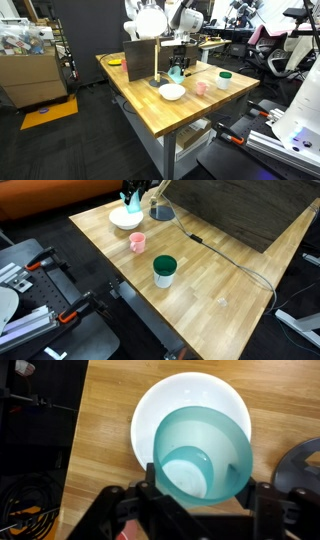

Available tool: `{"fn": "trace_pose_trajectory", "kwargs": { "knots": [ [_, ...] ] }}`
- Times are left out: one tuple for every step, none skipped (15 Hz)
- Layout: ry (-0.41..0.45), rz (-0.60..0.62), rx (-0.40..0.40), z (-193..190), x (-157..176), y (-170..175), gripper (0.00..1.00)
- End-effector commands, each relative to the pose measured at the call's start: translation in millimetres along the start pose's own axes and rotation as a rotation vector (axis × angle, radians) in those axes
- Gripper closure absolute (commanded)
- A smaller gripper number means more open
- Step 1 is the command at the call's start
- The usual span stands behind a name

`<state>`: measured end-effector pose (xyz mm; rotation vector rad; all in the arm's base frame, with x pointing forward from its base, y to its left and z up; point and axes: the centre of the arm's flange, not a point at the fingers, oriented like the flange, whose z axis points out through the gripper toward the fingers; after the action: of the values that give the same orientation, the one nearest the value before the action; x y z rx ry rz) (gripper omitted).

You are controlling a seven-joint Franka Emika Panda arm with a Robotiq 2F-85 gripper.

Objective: Pick up the blue cup and pour the water in the white bowl

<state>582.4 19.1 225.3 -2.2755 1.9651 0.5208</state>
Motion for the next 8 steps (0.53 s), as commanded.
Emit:
{"fn": "trace_pose_trajectory", "kwargs": {
  "knots": [
    [0.051, 0.01, -0.054, -14, -17, 16, 0.52],
    [0.057, 0.013, -0.068, -15, -20, 17, 0.52],
    [0.06, 0.02, -0.082, -13, -22, 19, 0.52],
    [0.061, 0.025, -0.094, -11, -23, 20, 0.52],
    [0.057, 0.033, -0.108, -7, -23, 22, 0.52],
    [0.053, 0.044, -0.118, -3, -22, 25, 0.52],
    [0.05, 0.057, -0.128, 1, -20, 28, 0.52],
    [0.049, 0.068, -0.133, 5, -19, 30, 0.52]
  ]
}}
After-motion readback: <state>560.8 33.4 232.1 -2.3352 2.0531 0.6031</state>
